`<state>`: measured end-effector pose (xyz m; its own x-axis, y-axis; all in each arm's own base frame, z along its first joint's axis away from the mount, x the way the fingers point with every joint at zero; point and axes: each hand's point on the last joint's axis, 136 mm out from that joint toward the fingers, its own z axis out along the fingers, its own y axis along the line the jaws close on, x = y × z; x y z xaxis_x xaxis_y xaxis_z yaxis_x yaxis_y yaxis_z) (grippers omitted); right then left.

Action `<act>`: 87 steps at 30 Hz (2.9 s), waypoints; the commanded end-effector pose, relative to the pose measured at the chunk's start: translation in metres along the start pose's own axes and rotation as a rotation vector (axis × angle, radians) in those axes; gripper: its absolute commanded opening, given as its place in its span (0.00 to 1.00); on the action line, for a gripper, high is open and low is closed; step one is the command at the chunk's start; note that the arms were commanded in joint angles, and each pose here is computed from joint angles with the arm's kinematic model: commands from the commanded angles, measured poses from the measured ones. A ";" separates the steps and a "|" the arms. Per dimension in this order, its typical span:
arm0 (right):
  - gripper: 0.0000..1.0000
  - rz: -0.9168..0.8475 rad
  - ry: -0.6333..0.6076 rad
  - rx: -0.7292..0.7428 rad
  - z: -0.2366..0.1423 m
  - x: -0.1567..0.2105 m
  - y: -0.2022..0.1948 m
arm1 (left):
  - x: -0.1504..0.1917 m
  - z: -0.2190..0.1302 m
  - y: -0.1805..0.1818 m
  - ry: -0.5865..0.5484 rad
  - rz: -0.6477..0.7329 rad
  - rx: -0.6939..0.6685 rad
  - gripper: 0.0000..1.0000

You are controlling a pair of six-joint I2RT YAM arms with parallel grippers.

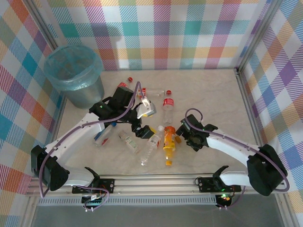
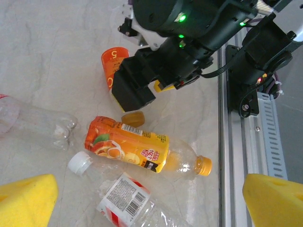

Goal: Put the plastic bottles in the bin

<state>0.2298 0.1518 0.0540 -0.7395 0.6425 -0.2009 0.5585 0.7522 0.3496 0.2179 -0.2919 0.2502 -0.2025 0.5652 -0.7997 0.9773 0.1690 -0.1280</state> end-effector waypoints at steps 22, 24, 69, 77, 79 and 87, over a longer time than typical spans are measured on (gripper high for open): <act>0.71 0.075 -0.009 0.009 0.029 -0.024 -0.003 | 0.000 -0.009 -0.010 -0.016 0.049 -0.024 1.00; 0.74 0.066 -0.011 0.013 0.030 -0.026 -0.005 | 0.001 -0.009 -0.009 -0.015 0.046 -0.030 1.00; 0.53 -0.621 -0.301 -0.910 -0.198 -0.029 0.117 | -0.162 -0.005 0.045 -0.291 -0.626 0.042 0.99; 0.52 -0.653 -0.252 -1.010 -0.213 -0.017 0.135 | -0.154 0.028 0.022 -0.172 -0.605 0.130 0.98; 0.52 -0.663 -0.234 -1.019 -0.214 -0.014 0.138 | -0.154 0.032 0.016 -0.155 -0.585 0.146 0.96; 0.52 -0.691 -0.212 -1.056 -0.222 -0.006 0.143 | -0.146 0.043 0.016 -0.104 -0.587 0.142 0.87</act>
<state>0.2353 0.2152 0.2749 -0.6757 0.2454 -0.6952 -0.4734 0.5784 0.6643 0.2733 -0.4037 0.3353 -0.7235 0.2991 -0.6221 0.6899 0.3422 -0.6379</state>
